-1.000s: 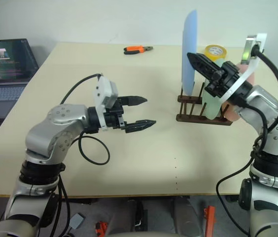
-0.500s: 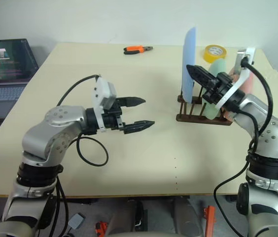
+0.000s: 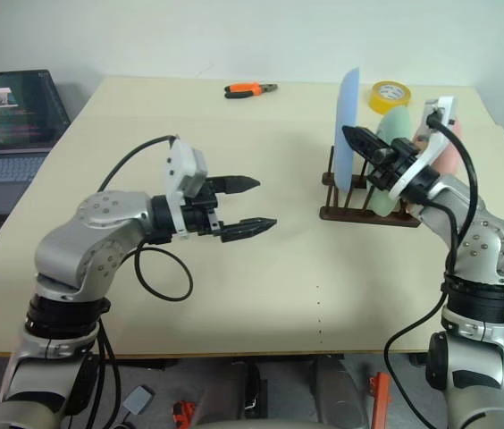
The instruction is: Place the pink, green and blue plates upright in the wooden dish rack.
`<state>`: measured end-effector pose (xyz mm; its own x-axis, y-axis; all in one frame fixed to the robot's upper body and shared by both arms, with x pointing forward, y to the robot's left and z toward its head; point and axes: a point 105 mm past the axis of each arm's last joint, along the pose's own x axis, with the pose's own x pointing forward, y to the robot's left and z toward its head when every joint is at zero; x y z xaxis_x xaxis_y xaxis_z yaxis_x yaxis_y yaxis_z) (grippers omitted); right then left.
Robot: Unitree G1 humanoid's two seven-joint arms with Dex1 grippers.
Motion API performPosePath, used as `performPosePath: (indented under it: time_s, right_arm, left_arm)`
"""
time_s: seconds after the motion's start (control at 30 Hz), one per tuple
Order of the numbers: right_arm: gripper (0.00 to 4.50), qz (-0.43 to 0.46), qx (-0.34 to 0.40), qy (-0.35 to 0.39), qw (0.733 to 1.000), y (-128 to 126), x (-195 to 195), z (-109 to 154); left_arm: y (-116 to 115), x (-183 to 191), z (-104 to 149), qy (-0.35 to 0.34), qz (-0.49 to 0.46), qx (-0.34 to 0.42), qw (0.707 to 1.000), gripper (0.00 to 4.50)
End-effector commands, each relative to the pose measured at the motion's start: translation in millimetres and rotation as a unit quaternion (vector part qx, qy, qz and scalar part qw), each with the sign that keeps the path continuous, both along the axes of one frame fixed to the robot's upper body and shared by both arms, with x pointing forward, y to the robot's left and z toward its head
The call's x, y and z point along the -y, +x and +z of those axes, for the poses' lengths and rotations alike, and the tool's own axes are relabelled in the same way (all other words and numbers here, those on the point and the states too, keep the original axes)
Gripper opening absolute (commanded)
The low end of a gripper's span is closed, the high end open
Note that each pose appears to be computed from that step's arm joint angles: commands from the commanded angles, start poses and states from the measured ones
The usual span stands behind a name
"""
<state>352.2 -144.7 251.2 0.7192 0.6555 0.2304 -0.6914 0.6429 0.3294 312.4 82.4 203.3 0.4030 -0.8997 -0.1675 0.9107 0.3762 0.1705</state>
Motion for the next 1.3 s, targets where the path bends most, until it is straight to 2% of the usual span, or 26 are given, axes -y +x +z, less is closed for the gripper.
performPosePath:
  time_s: [0.03,0.1,0.2,0.57,0.77,0.93,1.17,1.3]
  right_arm:
    - [0.03,0.0,0.02,-0.001,1.0,-3,1,10]
    - [0.03,-0.001,0.022,-0.002,1.0,-3,1,10]
    - [0.69,-0.004,0.008,0.003,1.0,-1,2,8]
    - [4.47,-0.023,0.034,-0.014,0.999,-2,7,15]
    - [4.47,-0.042,0.068,-0.023,0.997,-2,10,30]
    - [4.47,-0.026,0.106,-0.064,0.992,-15,9,43]
    - [4.47,-0.008,0.134,-0.186,0.973,-41,36,55]
    - [4.47,-0.051,0.101,-0.263,0.958,-55,113,40]
  left_arm:
    - [-5,2,15,-0.007,-0.009,0.03,0.999,4.5]
    - [-5,2,15,-0.007,-0.009,0.03,0.999,4.5]
    - [-5,2,15,-0.007,-0.01,0.03,0.999,4.5]
    - [-4,3,15,-0.006,-0.013,0.03,0.999,4.5]
    - [-4,5,14,-0.006,-0.016,0.029,0.999,4.5]
    - [-4,3,15,-0.004,-0.015,0.031,0.999,4.5]
    - [-1,-12,17,0.01,-0.001,0.038,0.999,4.5]
    - [2,-33,20,0.026,0.023,0.047,0.998,4.5]
